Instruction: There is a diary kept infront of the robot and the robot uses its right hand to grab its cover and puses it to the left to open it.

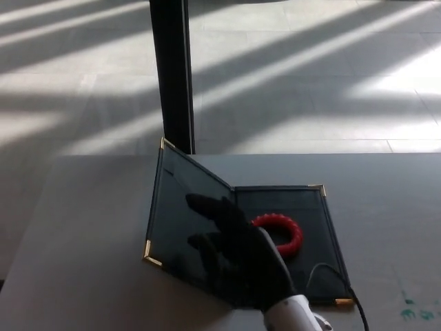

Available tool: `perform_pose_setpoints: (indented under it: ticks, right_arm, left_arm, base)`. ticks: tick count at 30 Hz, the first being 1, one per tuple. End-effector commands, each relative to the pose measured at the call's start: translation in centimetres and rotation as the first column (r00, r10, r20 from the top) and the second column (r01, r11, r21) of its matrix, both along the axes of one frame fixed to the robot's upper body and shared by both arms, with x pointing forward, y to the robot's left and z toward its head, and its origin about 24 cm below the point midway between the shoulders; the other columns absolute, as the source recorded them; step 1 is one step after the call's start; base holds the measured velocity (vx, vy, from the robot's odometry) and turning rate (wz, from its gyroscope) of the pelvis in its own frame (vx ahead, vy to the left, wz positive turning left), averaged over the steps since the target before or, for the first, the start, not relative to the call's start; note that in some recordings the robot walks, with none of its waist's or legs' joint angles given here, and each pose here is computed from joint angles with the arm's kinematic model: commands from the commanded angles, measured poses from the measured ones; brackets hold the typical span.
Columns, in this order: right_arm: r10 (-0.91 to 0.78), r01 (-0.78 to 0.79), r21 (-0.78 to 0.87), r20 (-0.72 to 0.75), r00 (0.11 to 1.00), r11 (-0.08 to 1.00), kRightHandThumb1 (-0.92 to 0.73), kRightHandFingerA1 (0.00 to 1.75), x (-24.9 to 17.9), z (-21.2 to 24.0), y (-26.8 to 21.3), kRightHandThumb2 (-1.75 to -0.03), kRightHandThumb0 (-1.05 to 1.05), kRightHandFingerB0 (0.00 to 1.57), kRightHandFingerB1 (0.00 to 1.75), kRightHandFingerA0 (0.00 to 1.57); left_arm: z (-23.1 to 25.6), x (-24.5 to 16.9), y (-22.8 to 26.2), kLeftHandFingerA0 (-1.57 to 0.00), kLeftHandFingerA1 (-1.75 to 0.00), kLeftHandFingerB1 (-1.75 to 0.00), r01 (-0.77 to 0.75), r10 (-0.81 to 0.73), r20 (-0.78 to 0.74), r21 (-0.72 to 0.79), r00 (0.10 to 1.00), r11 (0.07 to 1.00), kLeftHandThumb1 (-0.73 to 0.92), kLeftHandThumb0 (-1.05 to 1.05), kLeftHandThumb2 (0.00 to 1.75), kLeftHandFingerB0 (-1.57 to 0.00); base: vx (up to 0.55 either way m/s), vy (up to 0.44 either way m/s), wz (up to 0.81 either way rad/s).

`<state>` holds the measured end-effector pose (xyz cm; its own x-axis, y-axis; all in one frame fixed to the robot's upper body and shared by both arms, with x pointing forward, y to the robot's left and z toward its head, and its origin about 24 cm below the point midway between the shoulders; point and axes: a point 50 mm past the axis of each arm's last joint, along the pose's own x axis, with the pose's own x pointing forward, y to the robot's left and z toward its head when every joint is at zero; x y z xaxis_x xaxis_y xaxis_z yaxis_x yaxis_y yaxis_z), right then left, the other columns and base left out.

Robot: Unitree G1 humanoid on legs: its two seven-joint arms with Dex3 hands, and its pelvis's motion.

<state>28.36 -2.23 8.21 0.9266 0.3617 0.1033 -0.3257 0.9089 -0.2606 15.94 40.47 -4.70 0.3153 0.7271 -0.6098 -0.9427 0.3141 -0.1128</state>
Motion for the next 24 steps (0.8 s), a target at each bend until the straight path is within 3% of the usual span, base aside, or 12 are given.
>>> perform_pose_setpoints:
  ticks: [1,2,7,8,13,14,17,18,19,20,21,24]
  right_arm:
    - [-0.076,0.082,-0.205,0.041,0.996,0.975,-0.75,0.72,3.3,0.7,-1.8,-1.09,-0.85,0.19,0.54,0.39]
    - [-0.093,0.102,-0.237,0.049,0.994,0.966,-0.76,0.74,3.9,0.8,-2.1,-1.09,-0.85,0.19,0.54,0.41]
    - [-0.115,0.121,-0.269,0.036,0.993,0.955,-0.92,0.61,5.8,1.1,-2.7,-0.7,-0.86,0.2,0.47,0.32]
    - [-0.108,0.103,-0.269,-0.004,0.994,0.958,-0.92,0.86,5.8,0.6,-2.0,-0.7,-0.84,0.23,0.44,0.65]
    - [-0.075,0.051,-0.267,-0.079,0.994,0.962,-0.92,1.25,5.2,-0.8,0.3,-0.68,-0.83,0.22,0.45,0.74]
    - [-0.066,0.04,-0.245,-0.1,0.993,0.969,-0.69,1.08,4.8,-1.3,1.0,-1.14,-0.74,0.08,0.5,0.77]
    - [-0.038,-0.007,-0.233,-0.185,0.982,0.972,-0.73,0.77,3.8,-2.5,2.9,-1.09,-0.8,0.14,0.52,0.45]
    - [-0.03,-0.014,-0.217,-0.199,0.98,0.976,-0.92,1.09,3.5,-2.8,3.3,-0.68,-0.82,0.2,0.46,0.58]
    - [-0.018,-0.025,-0.193,-0.22,0.975,0.981,-0.92,1.09,3.0,-3.3,4.0,-0.68,-0.82,0.2,0.46,0.58]
    - [-0.012,-0.038,-0.214,-0.225,0.974,0.976,-0.69,0.92,2.7,-3.4,4.5,-1.15,-0.71,0.01,0.47,0.64]
    - [-0.01,-0.044,-0.23,-0.228,0.974,0.972,-0.91,1.37,2.6,-3.5,4.8,-0.7,-0.85,0.17,0.44,0.6]
    - [-0.001,-0.056,-0.248,-0.224,0.975,0.967,-0.92,1.49,2.2,-3.5,5.2,-0.72,-0.87,0.17,0.44,0.65]
  left_arm:
    - [1.4,0.6,1.1,-0.24,-1.27,-0.99,0.008,-0.007,-0.006,0.053,1.0,0.999,0.92,-1.05,1.01,-0.15]
    - [1.5,0.7,1.1,-0.5,-1.06,-0.79,0.01,-0.01,-0.006,0.059,1.0,0.998,0.92,-1.04,1.44,-0.15]
    - [2.1,1.3,1.3,-0.59,-1.09,-0.82,0.006,-0.005,-0.009,0.072,1.0,0.997,0.91,-1.0,1.43,-0.26]
    - [2.1,1.4,1.3,-0.37,-1.27,-1.02,0.008,-0.007,-0.009,0.076,1.0,0.997,0.92,-1.04,0.99,-0.28]
    - [2.6,2.0,1.3,-0.35,-1.22,-0.99,0.019,-0.019,-0.007,0.086,1.0,0.996,0.92,-1.05,1.0,-0.23]
    - [2.6,2.1,1.3,-0.33,-1.2,-0.99,0.018,-0.017,-0.005,0.087,1.0,0.996,0.92,-1.05,1.0,-0.22]
    - [2.7,2.4,1.2,-0.33,-1.21,-1.02,0.018,-0.018,-0.001,0.096,1.0,0.995,0.92,-1.05,1.0,-0.22]
    - [2.7,2.5,1.2,-0.32,-1.24,-1.03,0.017,-0.018,0.002,0.095,1.0,0.995,0.92,-1.05,0.99,-0.21]
    - [2.7,2.5,1.1,-0.32,-1.24,-1.03,0.017,-0.017,0.006,0.094,1.0,0.995,0.92,-1.05,0.99,-0.21]
    - [2.8,2.7,1.2,-0.33,-1.24,-1.0,0.02,-0.021,0.006,0.09,1.0,0.996,0.92,-1.05,1.0,-0.22]
    - [2.9,2.8,1.1,-0.34,-1.24,-0.99,0.022,-0.023,0.01,0.088,1.0,0.996,0.92,-1.05,1.0,-0.22]
    - [2.9,3.0,1.1,-0.4,-1.14,-0.93,0.025,-0.026,0.003,0.085,1.0,0.996,0.92,-1.05,0.95,-0.31]
  base:
    - [0.0,0.0,0.0]
    - [0.0,0.0,0.0]
    - [0.0,0.0,0.0]
    - [0.0,0.0,0.0]
    - [0.0,0.0,0.0]
    - [0.0,0.0,0.0]
    - [0.0,0.0,0.0]
    - [0.0,0.0,0.0]
    - [0.0,0.0,0.0]
    - [0.0,0.0,0.0]
    - [0.0,0.0,0.0]
    - [0.0,0.0,0.0]
